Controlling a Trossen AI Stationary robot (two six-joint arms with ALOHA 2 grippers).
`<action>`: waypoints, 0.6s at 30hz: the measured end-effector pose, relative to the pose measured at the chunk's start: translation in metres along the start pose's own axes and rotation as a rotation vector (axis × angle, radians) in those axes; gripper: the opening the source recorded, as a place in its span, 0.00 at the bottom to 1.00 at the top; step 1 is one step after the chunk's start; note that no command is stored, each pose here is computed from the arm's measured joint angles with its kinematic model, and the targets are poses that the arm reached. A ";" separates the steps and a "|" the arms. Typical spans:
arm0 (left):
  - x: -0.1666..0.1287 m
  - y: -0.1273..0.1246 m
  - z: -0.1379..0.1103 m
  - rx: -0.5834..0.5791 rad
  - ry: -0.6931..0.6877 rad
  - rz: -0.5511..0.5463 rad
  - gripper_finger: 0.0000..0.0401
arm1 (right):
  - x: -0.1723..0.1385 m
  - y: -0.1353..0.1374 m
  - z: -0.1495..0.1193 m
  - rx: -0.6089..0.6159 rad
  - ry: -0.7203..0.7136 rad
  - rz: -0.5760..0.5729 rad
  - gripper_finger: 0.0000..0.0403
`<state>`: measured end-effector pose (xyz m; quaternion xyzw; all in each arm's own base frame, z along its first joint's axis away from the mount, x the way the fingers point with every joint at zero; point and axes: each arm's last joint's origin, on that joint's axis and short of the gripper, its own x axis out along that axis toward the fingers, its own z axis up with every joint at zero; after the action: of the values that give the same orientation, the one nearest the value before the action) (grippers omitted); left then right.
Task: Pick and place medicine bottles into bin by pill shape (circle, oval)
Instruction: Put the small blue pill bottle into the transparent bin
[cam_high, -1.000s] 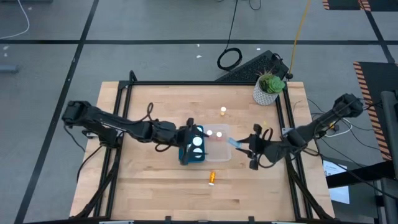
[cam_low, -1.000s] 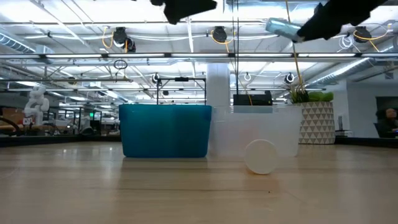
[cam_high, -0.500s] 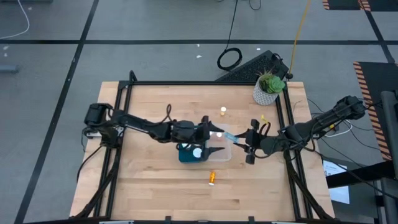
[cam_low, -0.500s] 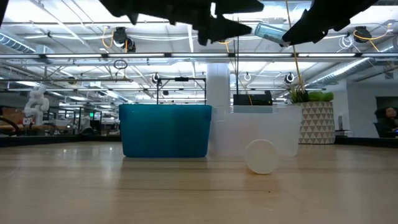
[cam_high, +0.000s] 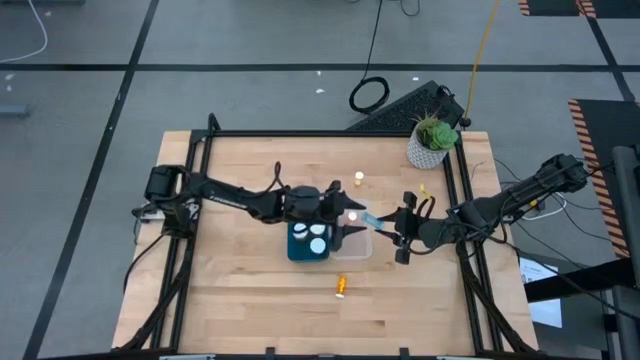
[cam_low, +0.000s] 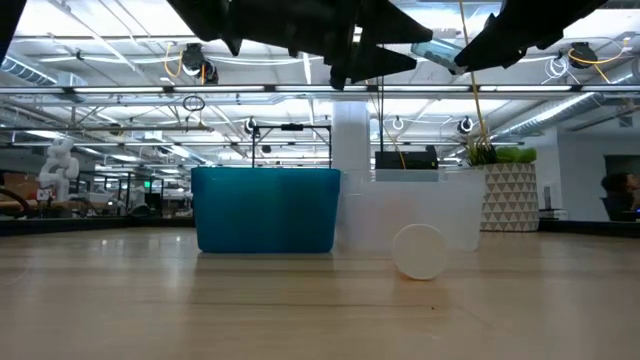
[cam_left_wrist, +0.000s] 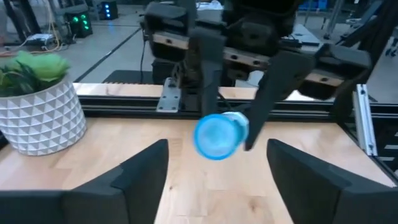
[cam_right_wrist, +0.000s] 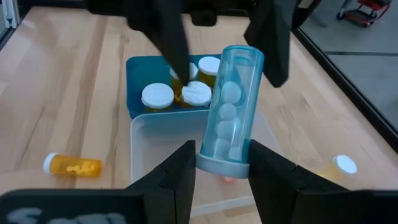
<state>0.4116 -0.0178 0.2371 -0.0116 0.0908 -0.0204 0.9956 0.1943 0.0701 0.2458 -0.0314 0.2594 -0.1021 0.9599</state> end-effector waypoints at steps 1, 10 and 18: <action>0.000 0.001 0.000 0.001 -0.002 -0.002 0.66 | 0.000 0.000 0.000 0.000 0.000 0.000 0.31; 0.000 0.000 0.004 0.013 -0.044 -0.051 0.64 | 0.007 0.004 -0.002 -0.038 0.012 -0.002 0.31; 0.000 0.006 0.001 0.014 -0.005 -0.081 0.63 | 0.015 0.010 0.002 -0.115 -0.033 0.006 0.31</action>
<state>0.4117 -0.0122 0.2377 -0.0084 0.0875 -0.0614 0.9942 0.2100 0.0772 0.2393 -0.0873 0.2492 -0.0839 0.9609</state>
